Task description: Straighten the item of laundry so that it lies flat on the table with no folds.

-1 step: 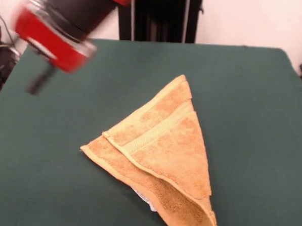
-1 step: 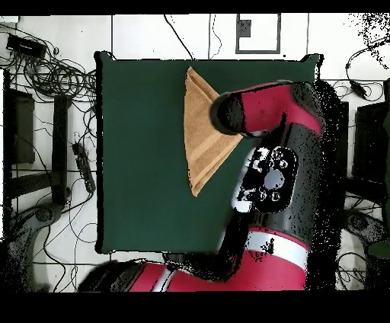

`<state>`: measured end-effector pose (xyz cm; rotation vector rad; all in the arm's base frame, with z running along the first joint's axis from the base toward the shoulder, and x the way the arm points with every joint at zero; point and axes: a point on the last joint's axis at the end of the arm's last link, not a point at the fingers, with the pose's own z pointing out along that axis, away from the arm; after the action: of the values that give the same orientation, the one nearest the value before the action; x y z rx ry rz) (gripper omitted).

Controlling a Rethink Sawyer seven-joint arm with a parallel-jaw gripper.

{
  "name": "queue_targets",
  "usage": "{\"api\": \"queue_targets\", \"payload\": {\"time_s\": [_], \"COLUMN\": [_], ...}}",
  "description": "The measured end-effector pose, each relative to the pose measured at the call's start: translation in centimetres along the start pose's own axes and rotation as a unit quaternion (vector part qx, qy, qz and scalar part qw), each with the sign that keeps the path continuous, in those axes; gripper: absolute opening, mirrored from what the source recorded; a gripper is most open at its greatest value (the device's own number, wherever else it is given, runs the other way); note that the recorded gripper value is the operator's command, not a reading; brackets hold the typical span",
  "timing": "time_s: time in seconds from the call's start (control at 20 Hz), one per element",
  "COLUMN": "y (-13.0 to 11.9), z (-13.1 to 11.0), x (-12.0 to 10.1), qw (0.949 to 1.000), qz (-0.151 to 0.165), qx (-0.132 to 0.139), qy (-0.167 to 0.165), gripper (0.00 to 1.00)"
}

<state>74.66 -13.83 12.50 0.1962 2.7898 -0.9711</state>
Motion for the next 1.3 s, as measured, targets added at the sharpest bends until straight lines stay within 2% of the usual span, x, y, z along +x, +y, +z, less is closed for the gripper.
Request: {"api": "queue_targets", "payload": {"time_s": [0.1, 0.2, 0.35, 0.45, 0.5, 0.65, 0.85, 1.15, 1.3], "y": [-3.4, -5.6, -7.1, -7.1, -6.7, -5.3, -2.9, -0.1, 1.8], "z": [1.0, 1.9, 2.9, 3.2, 3.5, 3.9, 4.3, 3.9, 2.8], "x": [0.3, 0.7, 1.4, 1.6, 1.9, 2.4, 3.1, 4.0, 4.3], "qw": [0.9999, 0.9996, 0.9983, 0.9969, 0.9943, 0.9862, 0.9715, 0.9575, 0.9499], "qz": [0.003, 0.002, 0.000, 0.003, 0.008, 0.020, 0.034, 0.034, 0.026], "qx": [-0.012, -0.024, -0.055, -0.076, -0.104, -0.162, -0.233, -0.284, -0.310], "qy": [0.009, 0.013, 0.018, 0.021, 0.023, 0.028, 0.031, 0.034, 0.035], "gripper": [1.00, 1.00, 1.00, 1.00, 1.00, 1.00, 1.00, 1.00, 1.00]}}
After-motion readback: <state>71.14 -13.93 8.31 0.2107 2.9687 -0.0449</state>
